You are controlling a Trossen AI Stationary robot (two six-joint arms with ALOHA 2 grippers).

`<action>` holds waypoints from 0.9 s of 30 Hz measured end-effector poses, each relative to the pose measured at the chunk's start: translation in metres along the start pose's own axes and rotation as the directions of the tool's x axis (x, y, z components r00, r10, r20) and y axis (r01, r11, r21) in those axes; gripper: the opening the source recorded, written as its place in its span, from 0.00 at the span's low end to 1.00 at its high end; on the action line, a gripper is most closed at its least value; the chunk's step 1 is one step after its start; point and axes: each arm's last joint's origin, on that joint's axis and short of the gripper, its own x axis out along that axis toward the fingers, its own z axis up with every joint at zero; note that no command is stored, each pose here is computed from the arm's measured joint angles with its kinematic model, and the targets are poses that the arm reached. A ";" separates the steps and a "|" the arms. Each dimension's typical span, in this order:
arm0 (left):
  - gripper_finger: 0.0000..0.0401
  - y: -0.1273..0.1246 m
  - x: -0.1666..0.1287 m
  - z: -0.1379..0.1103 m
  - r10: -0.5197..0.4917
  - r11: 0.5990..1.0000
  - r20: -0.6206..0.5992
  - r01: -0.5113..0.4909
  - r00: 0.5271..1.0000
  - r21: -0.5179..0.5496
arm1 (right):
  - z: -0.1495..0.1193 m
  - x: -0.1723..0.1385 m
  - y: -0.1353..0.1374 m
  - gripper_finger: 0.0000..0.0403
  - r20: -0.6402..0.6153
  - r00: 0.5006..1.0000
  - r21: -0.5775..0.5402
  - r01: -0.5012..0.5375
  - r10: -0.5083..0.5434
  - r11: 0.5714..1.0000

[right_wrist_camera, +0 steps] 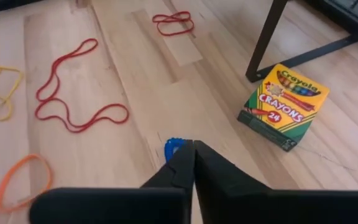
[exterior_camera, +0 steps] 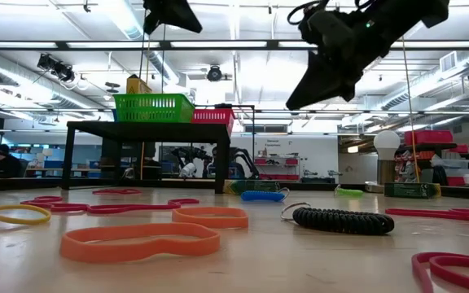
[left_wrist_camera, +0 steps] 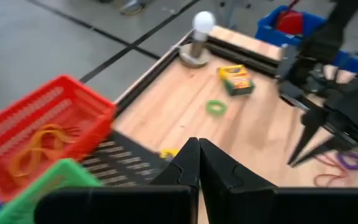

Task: Pick & Place Office Desk Supplies
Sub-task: Put the red rubber band into the red bin

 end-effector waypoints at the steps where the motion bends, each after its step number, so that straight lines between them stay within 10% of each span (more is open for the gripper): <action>1: 0.01 -0.006 0.003 -0.006 -0.014 1.000 0.011 0.014 1.000 -0.010 | 0.001 -0.003 -0.001 0.02 0.004 1.000 0.000 -0.002 0.002 1.000; 14: 0.02 -0.043 0.040 -0.104 -0.188 0.979 0.175 0.200 0.966 -0.049 | -0.013 -0.026 -0.016 0.02 -0.178 0.980 -0.002 0.089 -0.088 0.996; 27: 0.02 -0.034 0.049 -0.149 -0.251 0.963 0.181 0.265 0.951 -0.057 | -0.012 -0.075 0.008 0.02 -0.436 0.894 0.094 0.158 -0.102 0.983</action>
